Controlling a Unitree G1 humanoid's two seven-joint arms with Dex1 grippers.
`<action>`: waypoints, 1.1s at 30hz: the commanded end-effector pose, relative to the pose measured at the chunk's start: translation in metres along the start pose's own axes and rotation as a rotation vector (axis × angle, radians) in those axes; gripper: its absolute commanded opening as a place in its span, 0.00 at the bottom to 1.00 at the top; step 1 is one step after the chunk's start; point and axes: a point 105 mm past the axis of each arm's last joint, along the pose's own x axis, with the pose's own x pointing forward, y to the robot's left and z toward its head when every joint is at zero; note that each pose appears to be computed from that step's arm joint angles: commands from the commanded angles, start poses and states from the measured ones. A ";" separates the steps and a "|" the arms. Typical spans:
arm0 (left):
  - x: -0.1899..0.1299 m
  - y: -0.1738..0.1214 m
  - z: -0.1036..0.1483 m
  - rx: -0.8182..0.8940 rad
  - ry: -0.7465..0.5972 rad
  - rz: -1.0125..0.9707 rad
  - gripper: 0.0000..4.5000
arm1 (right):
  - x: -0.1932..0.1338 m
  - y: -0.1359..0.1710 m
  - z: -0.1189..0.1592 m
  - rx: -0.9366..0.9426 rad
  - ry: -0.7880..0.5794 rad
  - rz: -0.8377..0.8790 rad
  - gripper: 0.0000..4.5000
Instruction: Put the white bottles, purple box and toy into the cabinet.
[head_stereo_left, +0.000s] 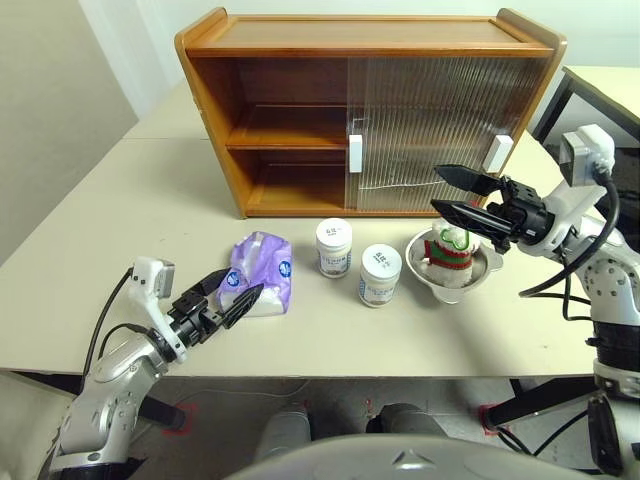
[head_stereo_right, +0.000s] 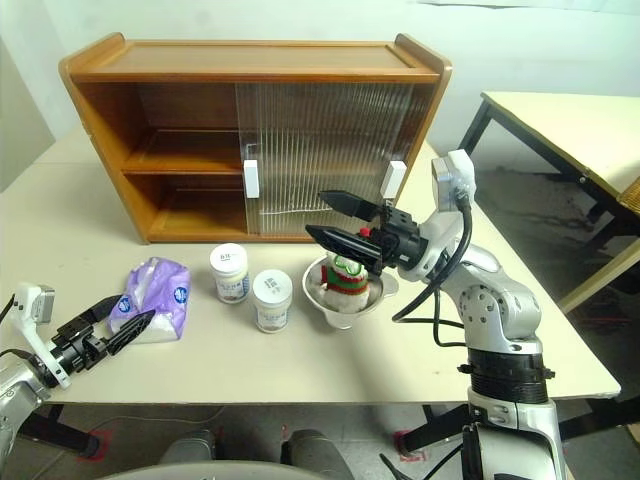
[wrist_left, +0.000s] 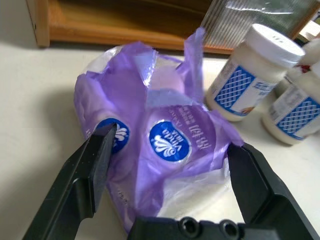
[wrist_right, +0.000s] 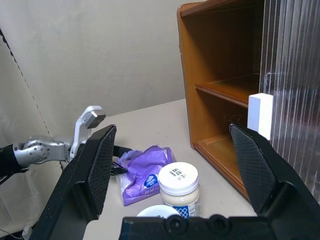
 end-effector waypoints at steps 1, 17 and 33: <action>0.000 0.002 -0.011 -0.014 0.039 0.007 0.99 | 0.001 0.002 0.010 -0.031 -0.006 0.006 1.00; -0.006 0.002 -0.019 -0.029 0.068 0.009 0.04 | 0.004 0.001 0.012 -0.039 -0.011 0.010 1.00; 0.016 -0.005 0.079 0.133 -0.131 -0.100 0.01 | 0.008 -0.001 0.010 -0.040 -0.014 0.022 1.00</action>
